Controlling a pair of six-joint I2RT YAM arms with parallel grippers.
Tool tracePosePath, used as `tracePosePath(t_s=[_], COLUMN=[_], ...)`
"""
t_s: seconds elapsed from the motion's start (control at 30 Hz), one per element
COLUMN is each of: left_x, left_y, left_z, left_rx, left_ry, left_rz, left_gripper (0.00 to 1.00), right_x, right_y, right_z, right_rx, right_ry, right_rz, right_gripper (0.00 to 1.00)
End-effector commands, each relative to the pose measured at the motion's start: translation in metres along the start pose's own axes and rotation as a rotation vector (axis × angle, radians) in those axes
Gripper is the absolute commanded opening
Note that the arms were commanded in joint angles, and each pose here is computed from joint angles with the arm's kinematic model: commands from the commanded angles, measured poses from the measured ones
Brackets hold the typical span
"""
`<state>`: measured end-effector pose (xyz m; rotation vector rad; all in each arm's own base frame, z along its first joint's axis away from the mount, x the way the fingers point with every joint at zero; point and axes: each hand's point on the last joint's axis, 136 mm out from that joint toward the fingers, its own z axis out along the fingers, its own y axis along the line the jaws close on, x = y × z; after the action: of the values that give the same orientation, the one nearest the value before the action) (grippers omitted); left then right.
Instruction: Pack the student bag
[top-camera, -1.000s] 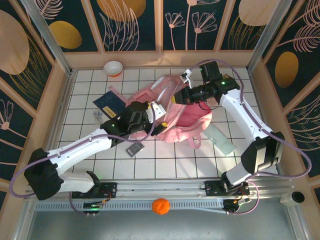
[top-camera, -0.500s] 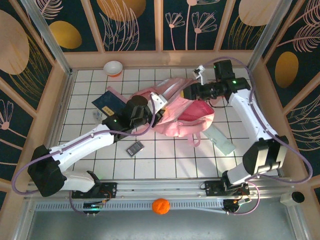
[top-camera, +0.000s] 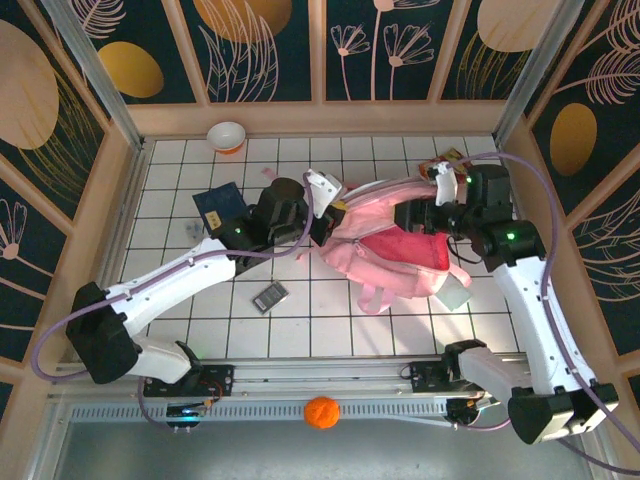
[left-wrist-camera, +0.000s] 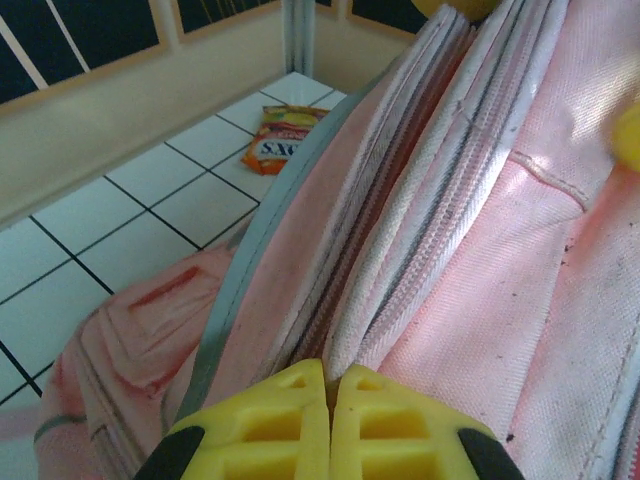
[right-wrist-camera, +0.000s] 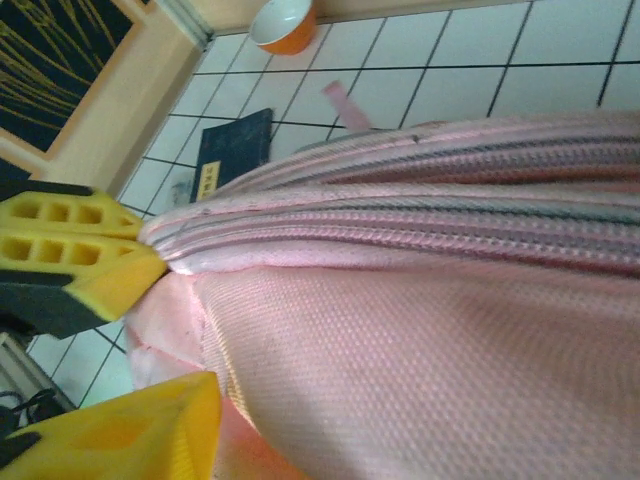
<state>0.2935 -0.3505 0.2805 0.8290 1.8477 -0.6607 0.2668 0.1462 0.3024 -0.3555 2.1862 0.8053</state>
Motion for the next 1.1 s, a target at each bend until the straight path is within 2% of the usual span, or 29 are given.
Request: tracePosePath(t_s=[0.0, 0.07, 0.1, 0.13, 0.23, 0.33, 0.5, 0.6, 0.73, 0.87, 0.9, 0.97, 1.0, 1.07], left_x=[0.007, 0.005, 0.003, 0.002, -0.003, -0.009, -0.019, -0.018, 0.000, 0.038, 0.046, 0.053, 0.051, 0.043], left_y=[0.018, 0.008, 0.004, 0.003, 0.003, 0.004, 0.008, 0.006, -0.002, -0.011, -0.009, -0.007, -0.007, -0.006], left_z=[-0.009, -0.016, -0.019, -0.022, -0.028, -0.030, -0.026, -0.020, -0.007, 0.015, 0.021, 0.029, 0.030, 0.026], left_rx=[-0.060, -0.004, 0.014, 0.021, 0.010, 0.002, -0.018, -0.005, 0.059, 0.140, 0.137, 0.136, 0.139, 0.123], left_ry=[0.036, 0.004, -0.014, -0.026, -0.049, -0.073, -0.105, -0.099, -0.047, 0.061, 0.086, 0.107, 0.110, 0.101], left_rz=[-0.010, 0.037, 0.053, 0.071, 0.119, 0.137, 0.125, 0.118, 0.136, 0.197, 0.207, 0.219, 0.213, 0.188], left_gripper=[0.00, 0.00, 0.00, 0.06, 0.46, 0.67, 0.82, 0.86, 0.88, 0.87, 0.77, 0.47, 0.38, 0.15], right_x=[-0.019, -0.024, -0.029, -0.034, -0.041, -0.038, -0.022, -0.014, -0.008, -0.005, -0.005, -0.005, -0.006, -0.009], right_y=[0.012, 0.029, 0.037, 0.044, 0.057, 0.066, 0.082, 0.087, 0.088, 0.090, 0.091, 0.090, 0.087, 0.075], right_z=[0.004, 0.008, 0.008, 0.008, 0.006, 0.009, 0.016, 0.018, 0.022, 0.024, 0.024, 0.025, 0.026, 0.032], right_rx=[-0.114, -0.238, -0.294, -0.337, -0.408, -0.472, -0.566, -0.609, -0.636, -0.666, -0.672, -0.668, -0.656, -0.591], right_ry=[-0.059, -0.059, -0.067, -0.074, -0.083, -0.058, 0.024, 0.067, 0.110, 0.139, 0.142, 0.141, 0.139, 0.128], right_rz=[-0.025, -0.020, -0.024, -0.030, -0.061, -0.072, -0.120, -0.147, -0.165, -0.170, -0.173, -0.181, -0.182, -0.174], right_gripper=[0.46, 0.25, 0.18, 0.13, 0.07, 0.05, 0.04, 0.04, 0.03, 0.03, 0.03, 0.03, 0.03, 0.12])
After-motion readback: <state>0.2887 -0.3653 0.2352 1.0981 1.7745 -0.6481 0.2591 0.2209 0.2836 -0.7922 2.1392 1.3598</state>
